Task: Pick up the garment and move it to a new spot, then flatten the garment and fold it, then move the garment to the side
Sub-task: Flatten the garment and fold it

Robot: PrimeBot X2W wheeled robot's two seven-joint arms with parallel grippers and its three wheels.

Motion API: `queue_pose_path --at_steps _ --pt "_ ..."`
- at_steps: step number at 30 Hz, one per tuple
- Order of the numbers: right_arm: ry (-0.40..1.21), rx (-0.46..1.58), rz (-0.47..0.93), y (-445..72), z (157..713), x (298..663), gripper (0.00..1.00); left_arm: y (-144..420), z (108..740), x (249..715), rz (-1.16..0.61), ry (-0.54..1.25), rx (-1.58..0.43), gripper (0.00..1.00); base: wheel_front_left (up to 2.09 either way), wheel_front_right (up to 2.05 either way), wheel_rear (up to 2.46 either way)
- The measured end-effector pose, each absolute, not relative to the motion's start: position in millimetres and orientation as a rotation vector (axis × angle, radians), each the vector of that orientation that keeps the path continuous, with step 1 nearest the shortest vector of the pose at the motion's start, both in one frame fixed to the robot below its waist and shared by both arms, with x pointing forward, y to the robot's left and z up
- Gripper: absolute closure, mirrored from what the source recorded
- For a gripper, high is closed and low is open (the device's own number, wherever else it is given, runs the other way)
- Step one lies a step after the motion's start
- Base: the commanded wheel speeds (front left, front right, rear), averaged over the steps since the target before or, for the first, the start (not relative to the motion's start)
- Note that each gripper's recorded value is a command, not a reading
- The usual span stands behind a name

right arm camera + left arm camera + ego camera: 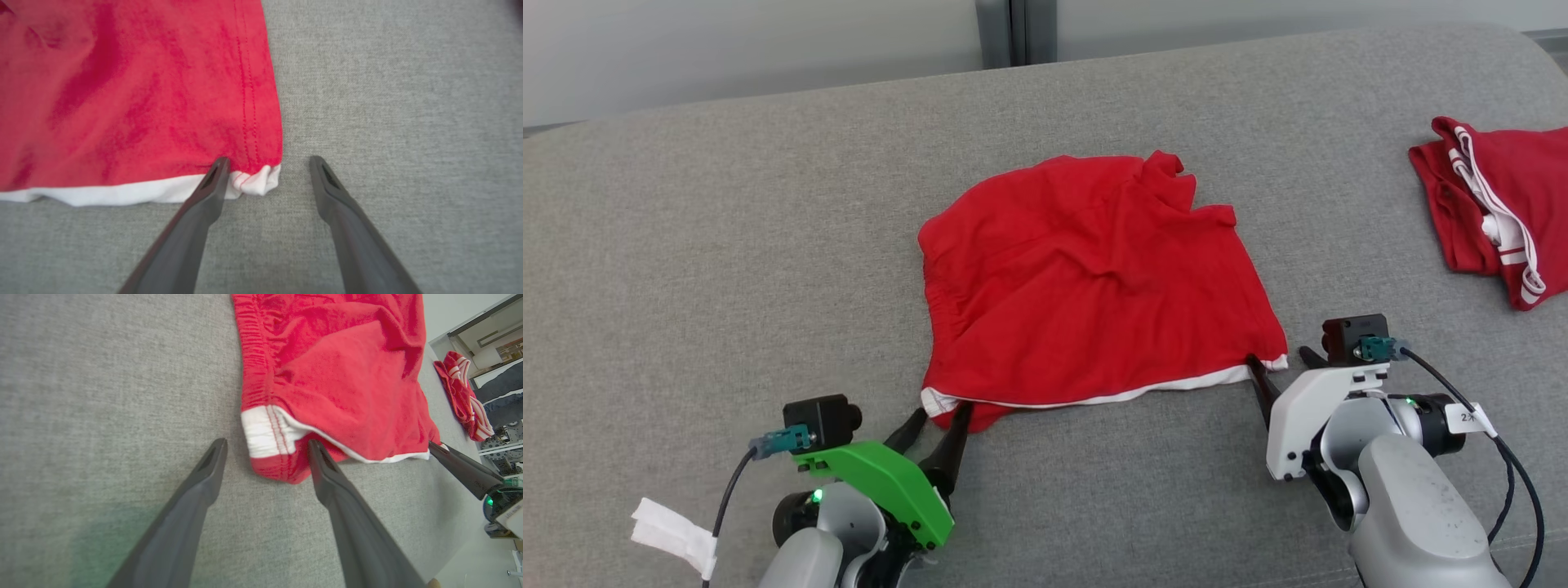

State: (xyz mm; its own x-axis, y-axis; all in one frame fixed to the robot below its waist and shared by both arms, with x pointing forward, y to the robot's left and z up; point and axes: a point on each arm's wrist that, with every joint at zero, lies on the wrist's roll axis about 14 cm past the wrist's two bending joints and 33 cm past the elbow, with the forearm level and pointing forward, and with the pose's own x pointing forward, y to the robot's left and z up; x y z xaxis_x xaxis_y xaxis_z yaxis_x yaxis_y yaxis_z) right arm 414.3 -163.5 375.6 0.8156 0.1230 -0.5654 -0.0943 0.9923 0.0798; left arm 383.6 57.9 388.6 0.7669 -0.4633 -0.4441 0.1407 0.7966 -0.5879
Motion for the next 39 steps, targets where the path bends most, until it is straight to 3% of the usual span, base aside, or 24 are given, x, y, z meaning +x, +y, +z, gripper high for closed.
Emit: queue_pose_path --at_steps 7,8,9,11,13,18,23,32,39 --pt "0.615 0.059 0.127 -160 372 417 0.0 47 391 387 -0.387 0.623 -0.593 0.0 0.0 0.0 0.0" --pt "0.616 0.061 0.128 -160 372 417 0.2 48 392 388 -0.387 0.614 -0.592 0.05 0.0 0.0 0.0" --pt "0.617 0.06 0.13 -159 372 417 0.51 49 393 390 -0.388 0.605 -0.586 0.24 0.0 0.0 0.0" --pt "0.613 0.071 0.134 -157 373 418 1.0 47 396 392 -0.402 0.593 -0.584 0.6 0.0 0.0 0.0" --pt "0.616 0.111 0.138 -153 373 417 1.0 44 400 392 -0.419 0.586 -0.589 1.0 0.0 0.0 0.0" --pt "0.543 0.272 0.115 -150 390 422 1.0 44 412 392 -0.466 0.56 -0.578 1.0 0.0 0.0 0.0" --pt "0.372 0.413 0.097 -158 441 437 1.0 41 441 380 -0.56 0.509 -0.573 1.0 0.0 0.0 0.0" --pt "-0.052 0.604 0.123 -219 596 411 1.0 23 582 333 -0.888 0.27 -0.596 1.0 0.0 0.0 0.0" --pt "-0.24 0.564 0.217 -229 693 399 1.0 19 678 326 -1.076 0.11 -0.505 1.0 0.0 0.0 0.0"
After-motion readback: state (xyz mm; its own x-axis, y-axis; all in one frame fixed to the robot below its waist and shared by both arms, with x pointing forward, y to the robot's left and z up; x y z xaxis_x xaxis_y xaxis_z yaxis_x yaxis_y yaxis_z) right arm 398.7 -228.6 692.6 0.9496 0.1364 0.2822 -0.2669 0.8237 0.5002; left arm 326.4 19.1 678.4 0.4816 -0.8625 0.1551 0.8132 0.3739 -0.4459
